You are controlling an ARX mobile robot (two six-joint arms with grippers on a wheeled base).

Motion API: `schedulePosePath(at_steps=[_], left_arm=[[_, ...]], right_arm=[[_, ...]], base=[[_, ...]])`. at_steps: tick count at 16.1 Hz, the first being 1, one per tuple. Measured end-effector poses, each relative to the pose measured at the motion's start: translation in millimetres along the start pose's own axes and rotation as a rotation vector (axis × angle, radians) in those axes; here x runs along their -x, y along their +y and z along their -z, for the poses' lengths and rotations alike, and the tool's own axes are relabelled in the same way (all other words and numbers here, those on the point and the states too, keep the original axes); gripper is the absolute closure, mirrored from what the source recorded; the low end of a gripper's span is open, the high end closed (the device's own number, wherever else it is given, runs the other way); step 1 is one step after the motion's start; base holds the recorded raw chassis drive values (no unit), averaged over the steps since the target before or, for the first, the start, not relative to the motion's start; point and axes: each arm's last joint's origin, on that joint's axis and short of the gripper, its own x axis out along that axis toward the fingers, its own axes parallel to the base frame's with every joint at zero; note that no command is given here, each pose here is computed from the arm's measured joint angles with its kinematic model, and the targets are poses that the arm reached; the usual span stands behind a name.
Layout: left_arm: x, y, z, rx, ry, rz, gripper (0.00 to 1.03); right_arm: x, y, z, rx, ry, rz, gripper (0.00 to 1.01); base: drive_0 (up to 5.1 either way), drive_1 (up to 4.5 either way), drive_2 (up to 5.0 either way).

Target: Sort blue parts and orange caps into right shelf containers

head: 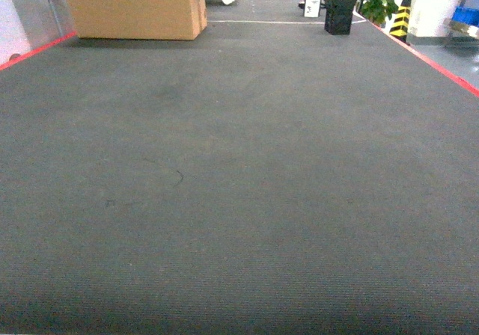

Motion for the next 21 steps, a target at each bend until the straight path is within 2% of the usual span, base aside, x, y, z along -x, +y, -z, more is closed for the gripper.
schedulePosePath(at_steps=[21], left_arm=[[0.0,0.0,0.0,0.000,0.000,0.000,0.60]], right_arm=[[0.0,0.0,0.0,0.000,0.000,0.000,0.57]], base=[[-1.6,-1.62,-1.6]])
